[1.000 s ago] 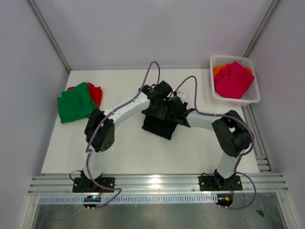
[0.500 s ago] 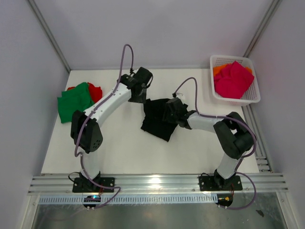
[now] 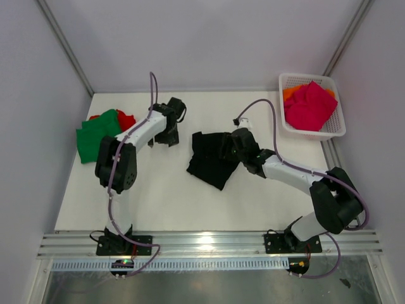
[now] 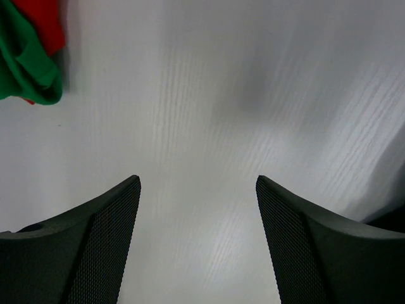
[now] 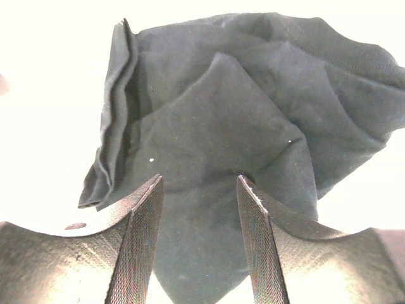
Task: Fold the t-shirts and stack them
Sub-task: Fold the long partially folded tshirt into a neat square
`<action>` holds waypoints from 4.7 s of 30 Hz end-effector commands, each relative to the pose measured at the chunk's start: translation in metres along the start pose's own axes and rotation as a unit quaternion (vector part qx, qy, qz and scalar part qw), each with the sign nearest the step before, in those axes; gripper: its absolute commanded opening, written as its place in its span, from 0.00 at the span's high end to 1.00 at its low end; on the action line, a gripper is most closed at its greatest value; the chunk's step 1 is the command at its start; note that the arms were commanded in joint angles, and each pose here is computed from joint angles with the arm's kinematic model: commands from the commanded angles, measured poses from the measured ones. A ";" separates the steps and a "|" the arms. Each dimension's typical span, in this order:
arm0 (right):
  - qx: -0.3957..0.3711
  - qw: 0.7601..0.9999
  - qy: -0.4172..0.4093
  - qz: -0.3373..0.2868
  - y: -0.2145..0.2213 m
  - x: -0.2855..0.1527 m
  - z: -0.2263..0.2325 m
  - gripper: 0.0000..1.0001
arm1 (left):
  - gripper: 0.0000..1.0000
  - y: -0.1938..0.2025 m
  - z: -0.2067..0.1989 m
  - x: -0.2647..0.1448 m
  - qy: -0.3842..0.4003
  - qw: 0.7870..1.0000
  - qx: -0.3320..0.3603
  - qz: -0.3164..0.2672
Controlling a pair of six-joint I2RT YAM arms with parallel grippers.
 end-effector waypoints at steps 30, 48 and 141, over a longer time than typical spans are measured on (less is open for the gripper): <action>-0.007 1.000 -0.020 -0.003 -0.005 -0.002 0.010 0.46 | 0.27 0.051 -0.085 0.055 0.133 0.985 -0.056 0.096; -0.007 0.999 -0.030 0.036 0.028 0.016 0.017 0.46 | 0.27 0.047 -0.120 0.032 0.191 0.975 -0.065 0.094; -0.055 0.998 -0.016 -0.007 0.007 -0.002 0.067 0.45 | 0.25 -0.042 -0.009 -0.138 0.212 0.968 -0.114 -0.069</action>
Point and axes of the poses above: each gripper's point midway between its finger pads, its own x axis out along the fingers, its own z axis along the line the jaws close on, y = z × x, the point moved 2 cm from there along -x, back along the fingers, and after that the axes turned 10 degrees about -x, right-handed, at the moved point
